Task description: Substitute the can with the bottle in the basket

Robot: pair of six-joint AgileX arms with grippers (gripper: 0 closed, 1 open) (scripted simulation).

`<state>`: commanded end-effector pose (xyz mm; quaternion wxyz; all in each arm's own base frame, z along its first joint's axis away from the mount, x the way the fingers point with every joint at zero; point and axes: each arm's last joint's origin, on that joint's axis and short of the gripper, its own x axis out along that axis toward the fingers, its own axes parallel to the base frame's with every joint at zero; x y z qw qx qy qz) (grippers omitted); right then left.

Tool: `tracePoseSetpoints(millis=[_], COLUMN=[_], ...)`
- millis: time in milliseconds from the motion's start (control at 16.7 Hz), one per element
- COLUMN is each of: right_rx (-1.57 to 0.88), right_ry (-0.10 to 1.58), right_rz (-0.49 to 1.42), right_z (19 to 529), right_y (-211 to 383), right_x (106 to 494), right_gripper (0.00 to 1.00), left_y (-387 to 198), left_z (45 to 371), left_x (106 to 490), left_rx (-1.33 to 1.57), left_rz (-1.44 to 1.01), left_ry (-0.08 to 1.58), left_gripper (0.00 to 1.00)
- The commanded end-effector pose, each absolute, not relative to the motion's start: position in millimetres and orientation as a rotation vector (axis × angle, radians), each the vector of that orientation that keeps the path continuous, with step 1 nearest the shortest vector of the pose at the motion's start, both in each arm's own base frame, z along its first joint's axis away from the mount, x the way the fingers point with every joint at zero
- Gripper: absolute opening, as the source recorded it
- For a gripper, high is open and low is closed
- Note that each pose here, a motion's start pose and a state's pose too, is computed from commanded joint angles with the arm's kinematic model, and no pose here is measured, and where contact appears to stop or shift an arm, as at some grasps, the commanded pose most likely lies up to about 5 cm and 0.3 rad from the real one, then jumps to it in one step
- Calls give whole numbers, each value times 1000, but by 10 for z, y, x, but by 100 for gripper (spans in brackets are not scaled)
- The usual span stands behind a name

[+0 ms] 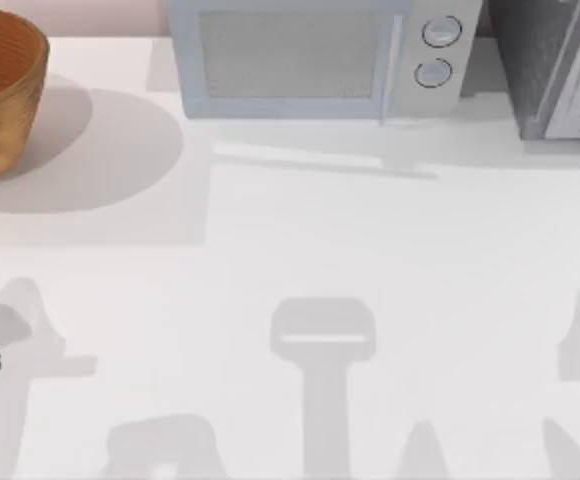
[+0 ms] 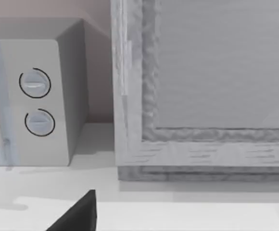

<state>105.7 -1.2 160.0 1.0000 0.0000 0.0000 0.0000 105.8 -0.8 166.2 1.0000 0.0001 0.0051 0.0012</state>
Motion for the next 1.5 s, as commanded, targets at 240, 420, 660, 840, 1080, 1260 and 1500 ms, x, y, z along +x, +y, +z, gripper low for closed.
tracePoseSetpoints(millis=[240, 420, 660, 840, 1080, 1260, 1500], right_rx=[0, 0, 0, 0, 0, 0, 0], right_ry=[0, 0, 0, 0, 0, 0, 0], right_rz=[0, 0, 0, 0, 0, 0, 0], right_z=[1600, 1600, 1600, 1600, 1600, 1600, 1600], right_y=[-12, -12, -12, -12, -12, -12, -12], right_x=[1057, 1057, 1057, 1057, 1057, 1057, 1057], right_gripper=[100, 100, 100, 100, 100, 100, 100], left_y=[-12, -9, -5, -7, -44, -106, -244], left_z=[1600, 1594, 1545, 1509, 1624, 1809, 2081], left_x=[1057, 1060, 1088, 1145, 1285, 1475, 1870], left_rx=[0, 2, -1, -6, -10, -11, -9], left_rz=[0, 3, 3, -15, -99, -205, -386], left_ry=[0, 7, 59, 144, 212, 219, 192], left_gripper=[0, 0, 0, 0, 0, 0, 0])
